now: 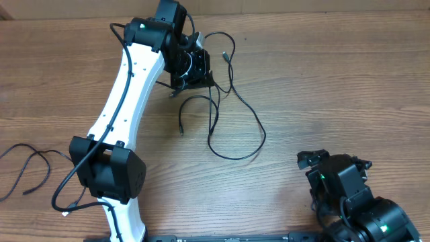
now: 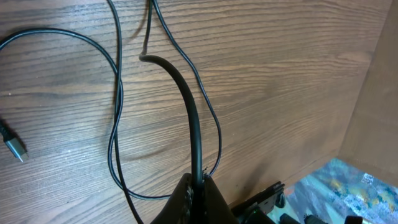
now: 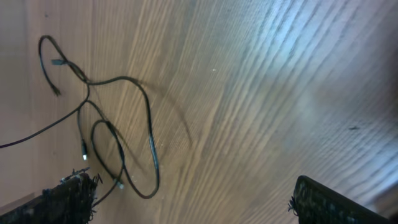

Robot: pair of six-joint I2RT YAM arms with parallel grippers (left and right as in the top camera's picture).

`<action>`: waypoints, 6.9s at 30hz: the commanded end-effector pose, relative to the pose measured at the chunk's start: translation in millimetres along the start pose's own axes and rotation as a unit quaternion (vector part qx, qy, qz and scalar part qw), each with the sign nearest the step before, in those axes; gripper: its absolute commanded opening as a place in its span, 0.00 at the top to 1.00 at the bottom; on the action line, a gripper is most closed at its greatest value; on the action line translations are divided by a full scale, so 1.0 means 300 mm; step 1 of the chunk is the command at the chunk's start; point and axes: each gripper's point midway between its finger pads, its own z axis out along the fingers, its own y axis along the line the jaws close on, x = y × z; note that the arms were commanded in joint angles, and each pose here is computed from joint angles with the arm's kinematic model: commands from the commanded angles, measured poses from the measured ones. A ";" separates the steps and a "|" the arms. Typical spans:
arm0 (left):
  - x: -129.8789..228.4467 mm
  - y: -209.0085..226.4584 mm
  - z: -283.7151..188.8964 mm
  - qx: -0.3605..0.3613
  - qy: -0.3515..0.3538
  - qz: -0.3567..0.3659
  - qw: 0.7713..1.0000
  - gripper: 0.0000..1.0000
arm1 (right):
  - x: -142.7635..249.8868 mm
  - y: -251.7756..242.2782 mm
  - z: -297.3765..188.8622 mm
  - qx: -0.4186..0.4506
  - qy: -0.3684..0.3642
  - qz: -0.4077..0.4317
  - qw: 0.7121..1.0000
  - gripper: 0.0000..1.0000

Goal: Untangle cables

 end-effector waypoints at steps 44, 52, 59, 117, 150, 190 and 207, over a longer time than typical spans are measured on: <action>-0.195 0.451 -1.032 -0.031 -0.391 -0.060 0.918 0.96 | -0.652 0.019 0.435 0.141 -0.131 0.014 0.981 0.96; -0.230 0.398 -1.017 -0.028 -0.398 -0.031 0.917 0.96 | -0.721 -0.077 0.389 0.194 -0.167 0.022 0.966 0.96; -0.231 0.509 -1.057 -0.094 -0.420 -0.093 0.898 0.96 | -0.780 -0.202 0.296 0.284 -0.242 0.057 0.926 0.94; -0.041 0.272 -0.001 -0.015 -0.056 -0.156 0.986 0.96 | -0.404 0.190 0.336 -0.032 0.077 -0.243 0.966 0.00; -0.024 0.354 0.359 -0.118 -0.239 -0.436 0.859 0.57 | -0.401 0.186 0.336 -0.030 0.080 -0.242 0.967 0.00; -0.289 0.719 0.137 -0.224 -0.263 -0.282 0.895 0.96 | -0.401 0.186 0.336 -0.030 0.080 -0.242 0.967 0.00; -0.294 0.546 0.116 -0.141 -0.151 -0.011 0.978 0.81 | -0.401 0.186 0.336 -0.030 0.080 -0.242 0.967 0.00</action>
